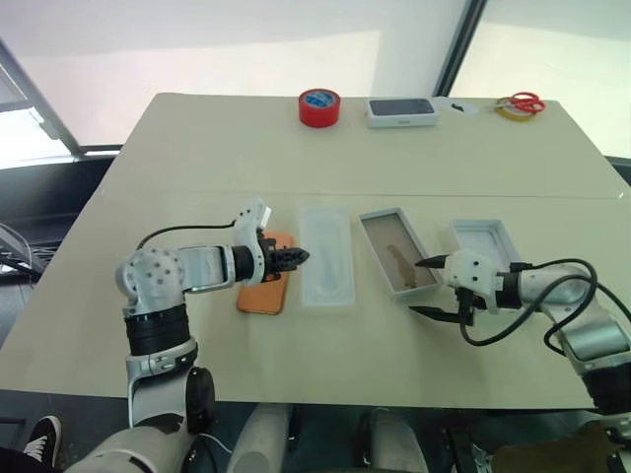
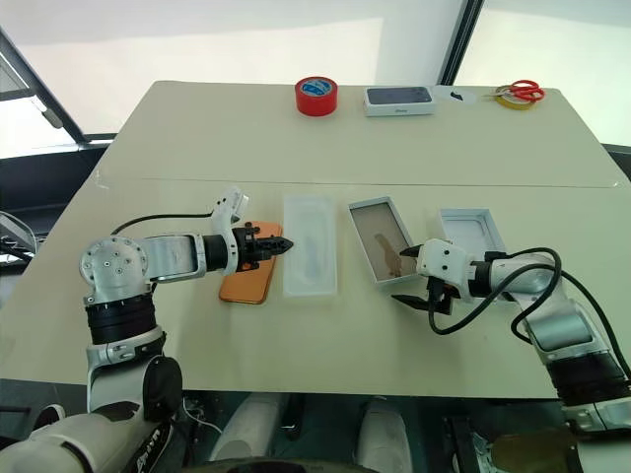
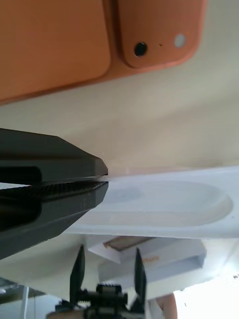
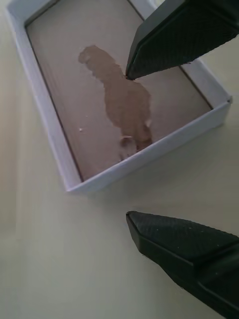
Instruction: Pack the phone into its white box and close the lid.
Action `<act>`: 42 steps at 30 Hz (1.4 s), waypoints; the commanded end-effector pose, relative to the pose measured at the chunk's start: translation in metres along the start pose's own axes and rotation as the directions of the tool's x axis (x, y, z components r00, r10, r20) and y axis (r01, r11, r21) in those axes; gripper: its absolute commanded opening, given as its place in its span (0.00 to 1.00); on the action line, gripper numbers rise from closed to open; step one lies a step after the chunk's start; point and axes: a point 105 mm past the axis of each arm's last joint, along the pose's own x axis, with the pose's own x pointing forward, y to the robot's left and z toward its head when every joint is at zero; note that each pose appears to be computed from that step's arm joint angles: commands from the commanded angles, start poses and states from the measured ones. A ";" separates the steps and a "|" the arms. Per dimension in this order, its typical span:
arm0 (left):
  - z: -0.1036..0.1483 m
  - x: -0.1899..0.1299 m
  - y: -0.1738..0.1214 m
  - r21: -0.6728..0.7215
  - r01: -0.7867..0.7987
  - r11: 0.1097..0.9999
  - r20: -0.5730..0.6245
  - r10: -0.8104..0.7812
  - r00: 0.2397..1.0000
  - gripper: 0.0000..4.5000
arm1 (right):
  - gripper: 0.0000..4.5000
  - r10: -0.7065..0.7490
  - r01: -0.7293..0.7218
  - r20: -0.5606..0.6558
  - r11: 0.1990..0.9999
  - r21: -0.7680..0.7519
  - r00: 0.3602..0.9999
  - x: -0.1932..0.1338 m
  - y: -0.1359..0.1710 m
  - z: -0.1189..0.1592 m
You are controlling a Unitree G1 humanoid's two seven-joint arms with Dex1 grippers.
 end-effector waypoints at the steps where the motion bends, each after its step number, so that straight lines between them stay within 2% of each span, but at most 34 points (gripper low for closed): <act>1: 0.012 -0.007 -0.003 0.011 0.002 1.000 0.042 -0.003 0.999 0.00 | 0.57 0.026 -0.026 0.049 1.000 -0.013 0.998 -0.001 -0.007 0.009; 6: 0.017 -0.009 0.005 -0.019 -0.041 0.999 0.074 0.043 0.996 0.00 | 0.01 0.070 -0.075 0.118 0.996 0.041 0.991 0.006 -0.004 0.016; 11: 0.026 -0.008 0.005 -0.014 -0.064 0.998 0.146 0.066 0.987 0.00 | 0.01 0.083 -0.088 0.122 0.995 0.037 0.989 0.022 0.006 0.018; 17: 0.033 -0.004 -0.002 -0.059 -0.026 0.998 0.168 0.035 0.985 0.00 | 0.01 0.104 -0.107 0.183 0.994 0.006 0.978 0.038 0.019 0.042; 20: 0.034 -0.002 -0.007 -0.049 0.003 0.999 0.157 0.005 0.988 0.00 | 0.01 0.137 -0.136 0.175 0.991 -0.018 0.975 0.043 0.030 0.046; 25: 0.024 0.002 -0.006 -0.049 0.019 0.999 0.103 -0.014 0.995 0.00 | 0.01 0.187 -0.204 0.187 0.976 0.075 0.964 0.039 0.040 0.048; 28: 0.022 0.007 -0.006 -0.034 0.019 0.999 0.084 -0.016 0.996 0.00 | 0.21 0.166 -0.191 0.224 0.977 0.094 0.960 0.031 0.034 0.054; 33: 0.021 0.020 -0.005 0.002 0.024 1.000 0.043 -0.024 0.999 0.00 | 0.76 0.021 -0.042 0.181 0.993 0.114 0.983 0.006 0.006 0.045; 38: 0.021 0.038 -0.018 -0.011 0.095 0.995 0.006 -0.095 0.995 0.00 | 0.76 -0.115 0.101 0.088 0.982 0.158 0.989 -0.032 -0.019 0.021; 42: 0.015 0.049 -0.028 -0.034 0.150 0.988 -0.035 -0.152 0.988 0.00 | 0.76 -0.191 0.175 0.073 0.968 0.181 0.979 -0.048 -0.031 0.012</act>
